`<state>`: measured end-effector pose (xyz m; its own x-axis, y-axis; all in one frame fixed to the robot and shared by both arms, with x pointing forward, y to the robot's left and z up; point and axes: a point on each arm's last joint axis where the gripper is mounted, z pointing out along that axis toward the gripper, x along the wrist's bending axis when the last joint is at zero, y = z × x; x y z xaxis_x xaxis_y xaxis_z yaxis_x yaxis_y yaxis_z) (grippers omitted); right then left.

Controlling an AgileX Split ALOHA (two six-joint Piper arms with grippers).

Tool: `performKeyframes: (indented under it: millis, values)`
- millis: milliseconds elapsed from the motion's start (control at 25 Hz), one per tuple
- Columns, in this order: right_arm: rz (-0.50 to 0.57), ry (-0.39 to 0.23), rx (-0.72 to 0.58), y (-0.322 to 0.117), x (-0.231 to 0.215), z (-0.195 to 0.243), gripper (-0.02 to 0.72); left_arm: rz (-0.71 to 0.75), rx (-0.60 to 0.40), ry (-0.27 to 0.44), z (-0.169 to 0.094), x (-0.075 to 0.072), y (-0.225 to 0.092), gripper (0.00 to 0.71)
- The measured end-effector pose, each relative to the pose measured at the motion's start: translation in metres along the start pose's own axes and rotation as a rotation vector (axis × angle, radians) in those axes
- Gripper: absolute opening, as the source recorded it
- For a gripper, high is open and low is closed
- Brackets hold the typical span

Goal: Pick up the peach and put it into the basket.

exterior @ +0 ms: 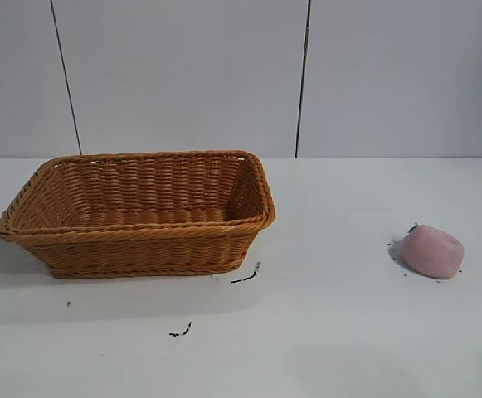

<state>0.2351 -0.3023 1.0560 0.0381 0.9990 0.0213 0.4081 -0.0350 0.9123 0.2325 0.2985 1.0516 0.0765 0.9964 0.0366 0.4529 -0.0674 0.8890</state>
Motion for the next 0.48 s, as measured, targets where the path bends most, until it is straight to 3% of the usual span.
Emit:
performKeyframes:
  millis: [480]
  values:
    - [-0.032,0.000,0.042,0.015,0.001,0.003,0.689,0.000,0.000,0.000,0.000,0.000,0.000,0.692]
